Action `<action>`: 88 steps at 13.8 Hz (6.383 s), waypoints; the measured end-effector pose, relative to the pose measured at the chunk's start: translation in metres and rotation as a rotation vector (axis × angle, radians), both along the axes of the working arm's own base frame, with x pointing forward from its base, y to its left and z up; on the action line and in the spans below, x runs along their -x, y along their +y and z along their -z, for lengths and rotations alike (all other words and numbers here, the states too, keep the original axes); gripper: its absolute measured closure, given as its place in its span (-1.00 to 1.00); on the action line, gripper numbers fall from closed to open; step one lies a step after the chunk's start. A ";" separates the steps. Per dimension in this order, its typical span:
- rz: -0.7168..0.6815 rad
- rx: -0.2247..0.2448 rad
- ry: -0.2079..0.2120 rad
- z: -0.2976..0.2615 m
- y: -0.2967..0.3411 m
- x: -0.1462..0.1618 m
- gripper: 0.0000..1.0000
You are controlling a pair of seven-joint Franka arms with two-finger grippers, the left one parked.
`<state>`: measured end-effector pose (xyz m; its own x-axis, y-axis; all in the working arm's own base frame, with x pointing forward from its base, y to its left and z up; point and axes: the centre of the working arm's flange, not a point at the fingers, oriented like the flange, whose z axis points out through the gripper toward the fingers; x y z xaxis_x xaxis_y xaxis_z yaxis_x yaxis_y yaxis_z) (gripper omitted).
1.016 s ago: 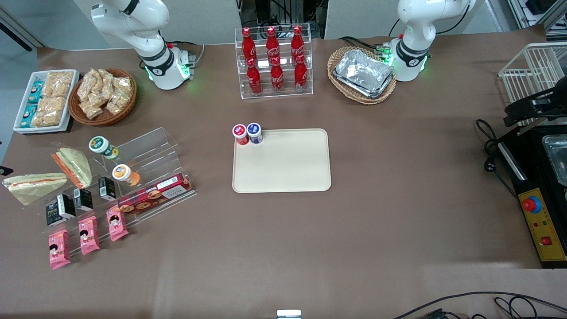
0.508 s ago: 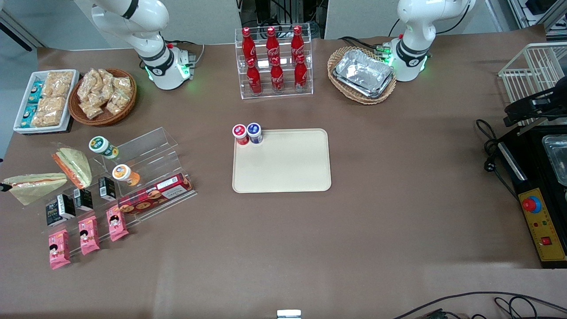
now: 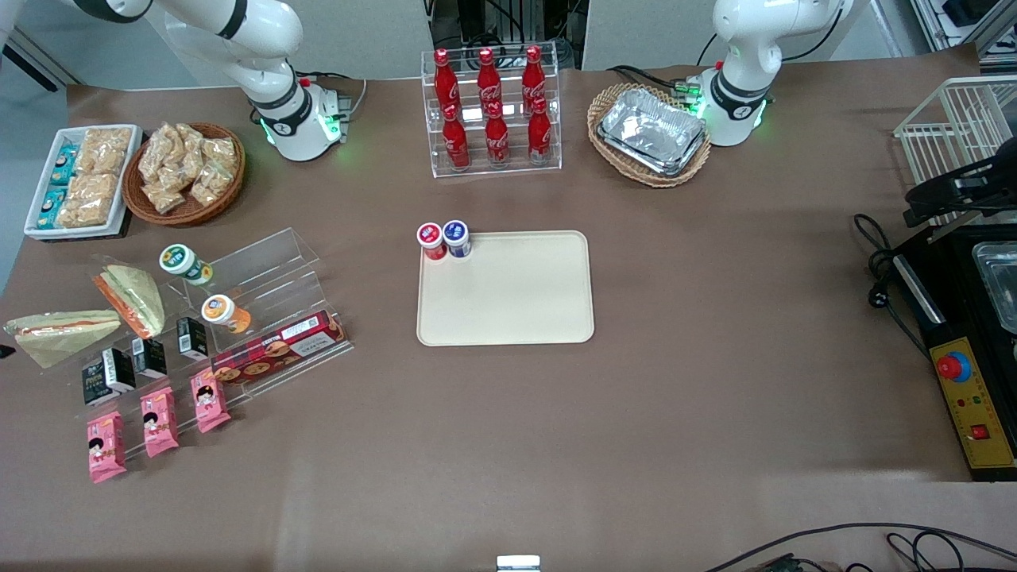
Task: Place sandwich on tray
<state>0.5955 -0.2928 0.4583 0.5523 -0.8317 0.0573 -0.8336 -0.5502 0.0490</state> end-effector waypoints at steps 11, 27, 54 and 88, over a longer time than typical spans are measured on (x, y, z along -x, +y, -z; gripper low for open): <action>-0.060 0.017 0.008 0.049 -0.020 0.010 -1.00; -0.104 0.005 0.003 0.039 -0.019 0.015 -1.00; -0.418 -0.084 -0.034 -0.020 -0.003 -0.001 0.22; -2.491 -0.046 0.137 0.068 0.778 0.074 0.37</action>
